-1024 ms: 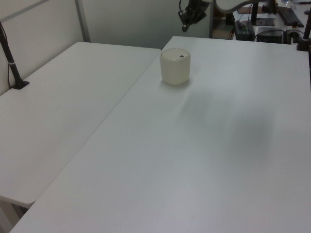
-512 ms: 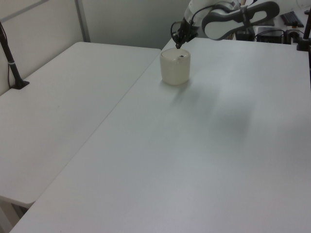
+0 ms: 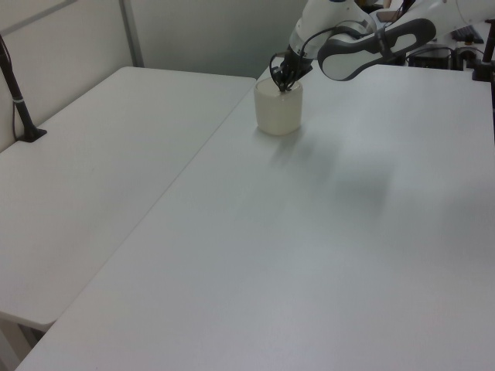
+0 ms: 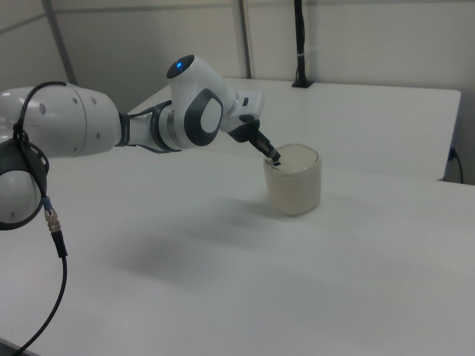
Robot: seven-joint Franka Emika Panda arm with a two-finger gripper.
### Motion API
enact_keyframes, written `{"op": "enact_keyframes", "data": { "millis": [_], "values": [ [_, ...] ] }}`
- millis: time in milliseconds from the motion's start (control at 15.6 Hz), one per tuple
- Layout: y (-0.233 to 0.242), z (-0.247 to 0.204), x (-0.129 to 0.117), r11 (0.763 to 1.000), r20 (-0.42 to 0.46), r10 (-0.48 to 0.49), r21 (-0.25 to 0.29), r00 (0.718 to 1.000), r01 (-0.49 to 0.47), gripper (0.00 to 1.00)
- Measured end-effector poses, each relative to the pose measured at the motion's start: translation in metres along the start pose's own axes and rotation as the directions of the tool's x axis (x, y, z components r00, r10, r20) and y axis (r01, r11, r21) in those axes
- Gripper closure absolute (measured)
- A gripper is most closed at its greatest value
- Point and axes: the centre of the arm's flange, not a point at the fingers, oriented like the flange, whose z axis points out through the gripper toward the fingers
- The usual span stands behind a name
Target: Open the trash bin
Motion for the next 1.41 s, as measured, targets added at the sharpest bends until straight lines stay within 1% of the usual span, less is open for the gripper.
{"op": "enact_keyframes", "data": {
  "millis": [512,704,832,960,1088,1280,1408],
  "values": [
    [-0.003,0.002,-0.004,0.998,-0.015,-0.052,-0.025,0.999,0.052,1.0],
    [-0.002,0.001,-0.003,0.998,-0.016,-0.05,-0.025,0.999,0.05,1.0],
    [0.0,-0.005,0.003,0.999,-0.025,-0.03,-0.02,0.999,0.03,1.0],
    [0.005,-0.024,0.016,1.0,-0.045,0.0,-0.001,0.999,0.0,1.0],
    [0.01,-0.055,0.032,0.999,-0.057,0.04,0.021,0.998,-0.039,1.0],
    [0.015,-0.109,0.046,0.997,-0.022,0.077,0.017,0.997,-0.076,0.99],
    [0.008,-0.147,0.044,0.997,0.025,0.077,0.016,0.997,-0.078,0.97]
  ]
}}
